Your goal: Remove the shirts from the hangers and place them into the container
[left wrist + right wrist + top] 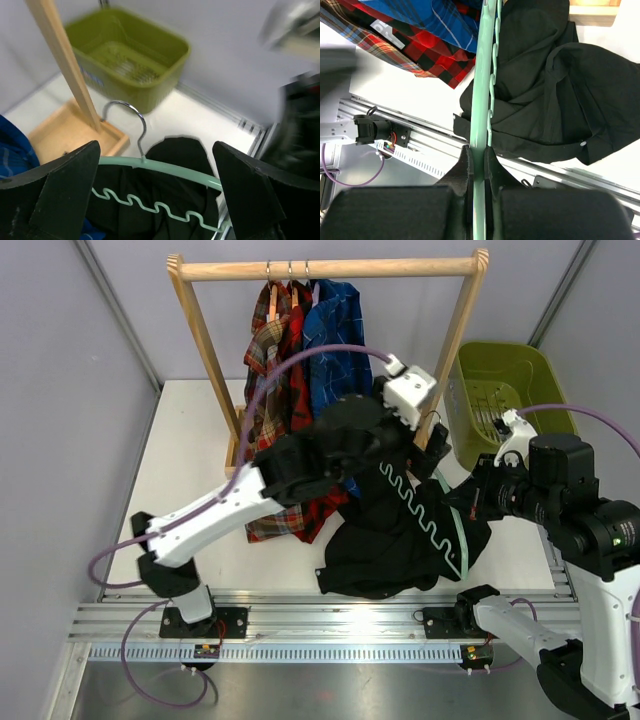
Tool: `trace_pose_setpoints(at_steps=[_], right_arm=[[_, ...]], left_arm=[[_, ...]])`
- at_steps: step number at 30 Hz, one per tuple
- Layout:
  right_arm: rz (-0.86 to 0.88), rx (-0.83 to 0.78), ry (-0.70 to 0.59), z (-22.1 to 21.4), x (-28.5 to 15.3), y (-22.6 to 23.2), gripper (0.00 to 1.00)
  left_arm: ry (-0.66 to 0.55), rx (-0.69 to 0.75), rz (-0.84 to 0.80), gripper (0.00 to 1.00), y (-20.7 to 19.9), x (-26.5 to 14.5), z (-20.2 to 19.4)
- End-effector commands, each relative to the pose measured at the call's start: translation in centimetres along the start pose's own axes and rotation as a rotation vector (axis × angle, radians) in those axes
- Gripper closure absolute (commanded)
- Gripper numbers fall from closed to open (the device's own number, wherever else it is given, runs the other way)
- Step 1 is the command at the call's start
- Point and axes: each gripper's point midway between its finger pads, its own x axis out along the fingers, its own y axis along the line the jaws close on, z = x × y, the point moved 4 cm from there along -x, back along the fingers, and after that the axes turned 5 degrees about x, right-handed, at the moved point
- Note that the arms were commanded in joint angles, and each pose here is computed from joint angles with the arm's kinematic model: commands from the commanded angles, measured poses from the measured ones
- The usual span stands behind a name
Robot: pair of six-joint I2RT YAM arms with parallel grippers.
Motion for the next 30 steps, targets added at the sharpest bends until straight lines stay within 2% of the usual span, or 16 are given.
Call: trace_pose_setpoints(at_steps=[1,2,4,5,6,9,13,20,24,30], right_arm=[[0.041,-0.054,-0.090,1.7,-0.7,0.9,1.00],[0.039,-0.059,-0.100,1.9,-0.8,0.9,1.00],[0.019,-0.068,-0.124,2.4,-1.0,0.8,1.00],[0.017,-0.074,-0.138,2.9,-1.2,1.0,1.00],[0.018,-0.077,-0.144,3.2,-1.2,1.1,1.00],[0.024,-0.096,-0.161,4.5,-0.9,1.5,1.00],[-0.007,-0.120,-0.204,7.1,0.2,1.7,1.00],[-0.085,-0.148,-0.298,12.2,1.9,2.0,1.00],[-0.103,-0.184,-0.352,14.9,2.4,2.9,1.00],[-0.138,-0.232,-0.431,18.6,2.5,4.6,1.00]], left_arm=[[-0.257,-0.065,0.089,0.01,2.0,-6.7,7.2],[-0.303,-0.079,0.111,0.01,2.8,-9.4,8.4],[-0.298,-0.092,0.175,0.01,3.7,-11.1,7.2],[-0.344,-0.114,0.188,0.01,4.5,-14.1,8.0],[-0.319,-0.111,0.202,0.01,4.6,-14.3,6.3],[-0.340,-0.163,0.244,0.01,5.8,-18.0,4.9],[-0.242,-0.214,0.292,0.01,6.3,-19.2,0.5],[-0.137,-0.276,0.294,0.01,6.1,-20.2,-4.5],[-0.073,-0.280,0.296,0.01,6.0,-20.6,-6.6],[-0.076,-0.312,0.321,0.01,6.7,-22.1,-7.9]])
